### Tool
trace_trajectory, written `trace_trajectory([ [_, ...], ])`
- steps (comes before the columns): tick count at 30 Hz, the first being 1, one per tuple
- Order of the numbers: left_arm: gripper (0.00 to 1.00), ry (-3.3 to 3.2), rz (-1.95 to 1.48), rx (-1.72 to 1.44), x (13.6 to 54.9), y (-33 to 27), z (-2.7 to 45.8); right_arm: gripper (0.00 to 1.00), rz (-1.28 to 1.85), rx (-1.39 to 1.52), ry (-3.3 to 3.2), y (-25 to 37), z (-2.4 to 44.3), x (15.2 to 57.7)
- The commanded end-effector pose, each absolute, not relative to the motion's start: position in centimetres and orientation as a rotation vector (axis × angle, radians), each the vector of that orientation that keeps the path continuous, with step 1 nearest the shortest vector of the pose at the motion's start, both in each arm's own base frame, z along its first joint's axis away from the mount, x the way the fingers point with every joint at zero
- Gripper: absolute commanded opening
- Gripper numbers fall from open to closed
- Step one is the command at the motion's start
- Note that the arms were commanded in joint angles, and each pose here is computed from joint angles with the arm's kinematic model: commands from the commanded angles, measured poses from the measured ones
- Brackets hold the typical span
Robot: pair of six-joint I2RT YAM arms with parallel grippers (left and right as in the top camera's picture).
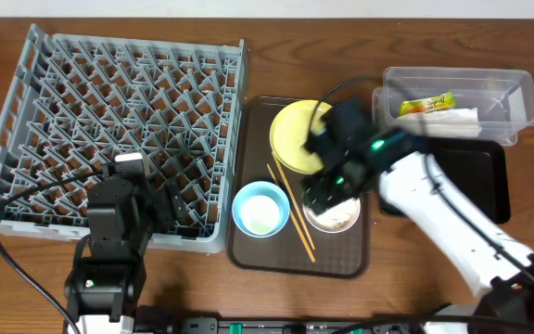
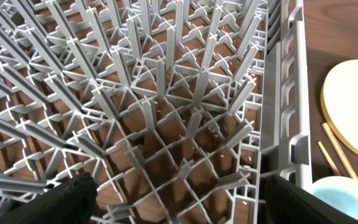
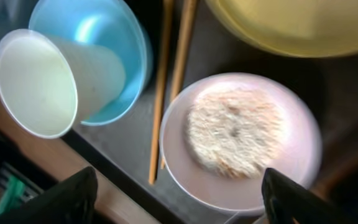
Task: Sort waste into correct bins and load items into the dishwasher
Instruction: 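Move the right gripper to the white rice bowl and grasp its rim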
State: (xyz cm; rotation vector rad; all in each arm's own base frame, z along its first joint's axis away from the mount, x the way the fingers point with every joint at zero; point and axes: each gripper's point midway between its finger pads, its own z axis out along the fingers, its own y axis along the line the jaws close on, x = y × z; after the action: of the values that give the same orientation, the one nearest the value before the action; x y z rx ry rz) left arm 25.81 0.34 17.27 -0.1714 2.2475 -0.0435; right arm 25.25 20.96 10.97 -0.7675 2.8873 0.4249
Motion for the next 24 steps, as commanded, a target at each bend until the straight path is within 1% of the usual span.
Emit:
trace_trajectory([
  [1,0.89,2.222,-0.048,-0.182,26.1,0.4,18.3,0.79,0.311,-0.785,2.905,21.1,8.5,24.1],
  [3,0.89,2.222,-0.048,-0.182,26.1,0.4,18.3,0.75,0.305,-0.824,2.885,21.6,7.4,23.5],
  [5,0.89,2.222,-0.048,-0.182,26.1,0.4,18.3,0.68,0.286,-0.855,2.865,22.0,6.5,23.1],
  [8,0.89,2.223,-0.048,-0.182,26.0,0.4,18.3,0.64,0.235,-0.851,2.856,22.0,5.3,22.7],
  [12,0.89,2.229,-0.047,-0.183,26.0,0.4,18.2,0.53,0.231,-0.863,2.842,22.2,4.5,22.3],
  [17,0.89,2.229,-0.048,-0.182,25.9,0.4,18.2,0.47,0.225,-0.872,2.851,21.9,3.6,21.8],
  [19,0.89,2.229,-0.048,-0.182,25.9,0.4,18.2,0.43,0.226,-0.876,2.848,22.0,3.3,21.7],
  [24,0.89,2.229,-0.047,-0.183,25.9,0.4,18.2,0.38,0.243,-0.87,2.82,22.4,3.4,22.2],
])
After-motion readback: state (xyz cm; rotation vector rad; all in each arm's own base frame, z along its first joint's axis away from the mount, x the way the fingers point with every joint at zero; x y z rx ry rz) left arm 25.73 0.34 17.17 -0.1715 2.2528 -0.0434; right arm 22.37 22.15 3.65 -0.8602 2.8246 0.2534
